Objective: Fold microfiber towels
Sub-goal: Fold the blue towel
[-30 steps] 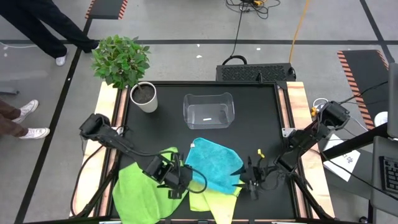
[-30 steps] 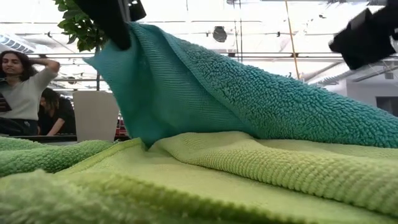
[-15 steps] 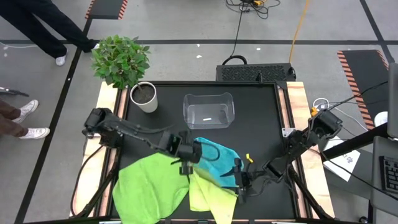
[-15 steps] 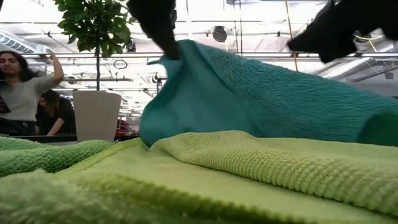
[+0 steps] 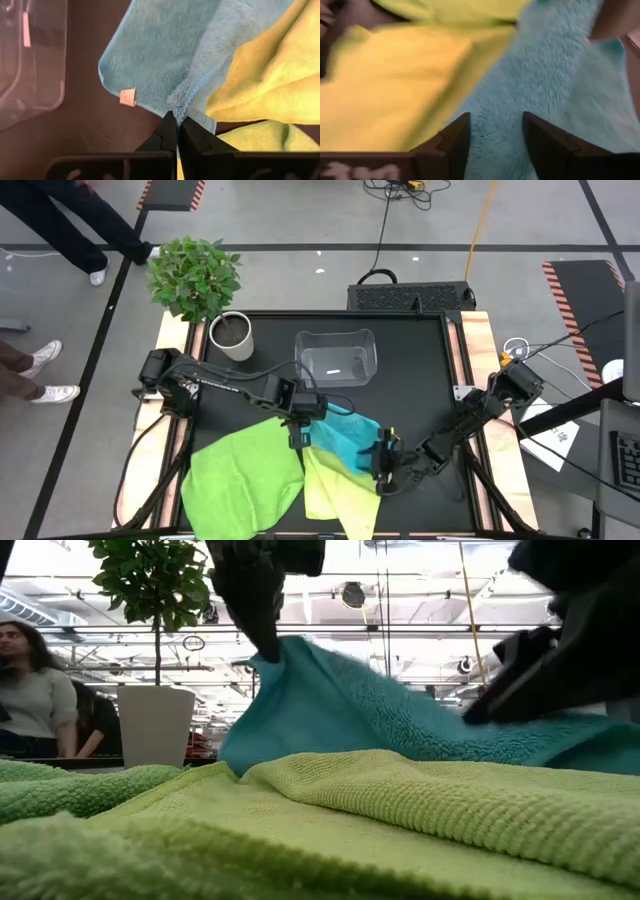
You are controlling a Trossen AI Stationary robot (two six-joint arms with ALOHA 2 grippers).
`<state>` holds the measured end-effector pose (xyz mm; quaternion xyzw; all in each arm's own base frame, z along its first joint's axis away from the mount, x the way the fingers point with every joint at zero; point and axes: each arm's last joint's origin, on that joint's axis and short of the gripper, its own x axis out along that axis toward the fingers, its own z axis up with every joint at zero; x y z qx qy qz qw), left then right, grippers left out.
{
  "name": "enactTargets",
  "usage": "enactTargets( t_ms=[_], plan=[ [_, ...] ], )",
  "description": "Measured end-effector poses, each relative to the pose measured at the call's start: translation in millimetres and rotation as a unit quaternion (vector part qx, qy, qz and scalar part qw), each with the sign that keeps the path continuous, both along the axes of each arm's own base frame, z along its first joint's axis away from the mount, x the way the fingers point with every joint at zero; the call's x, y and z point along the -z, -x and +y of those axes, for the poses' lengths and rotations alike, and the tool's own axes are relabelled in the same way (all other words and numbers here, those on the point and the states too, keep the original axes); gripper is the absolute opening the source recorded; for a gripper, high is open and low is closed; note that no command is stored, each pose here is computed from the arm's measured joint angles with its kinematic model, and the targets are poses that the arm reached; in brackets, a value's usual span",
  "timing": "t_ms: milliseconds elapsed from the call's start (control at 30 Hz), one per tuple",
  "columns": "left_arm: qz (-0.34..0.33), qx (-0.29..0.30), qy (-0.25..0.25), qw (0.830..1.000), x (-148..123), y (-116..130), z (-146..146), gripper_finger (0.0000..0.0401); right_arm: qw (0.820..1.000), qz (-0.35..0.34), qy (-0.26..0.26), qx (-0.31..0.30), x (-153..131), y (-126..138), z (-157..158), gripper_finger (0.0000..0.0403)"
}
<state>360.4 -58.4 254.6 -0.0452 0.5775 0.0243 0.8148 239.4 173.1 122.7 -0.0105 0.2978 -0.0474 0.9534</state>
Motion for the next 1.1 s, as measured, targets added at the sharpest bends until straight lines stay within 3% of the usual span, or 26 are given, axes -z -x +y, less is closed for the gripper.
enactTargets(
  t_ms=[267,467,833,1100],
  plan=[
    [0.027,-0.005,0.011,1.0,16,4,14,0.0001,0.997,0.033,0.057,0.039,-3,8,-14,0.0009],
    [0.033,-0.01,0.012,0.999,32,6,28,0.0003,0.995,0.013,0.085,0.052,-16,10,-20,0.0025],
    [0.036,-0.011,0.008,0.999,43,8,44,0.0004,0.993,0.024,0.08,-0.08,-19,20,4,0.0033],
    [0.015,0.001,0.024,1.0,42,4,43,0.0003,0.989,0.029,0.105,-0.096,-8,16,7,0.0107]
  ],
)
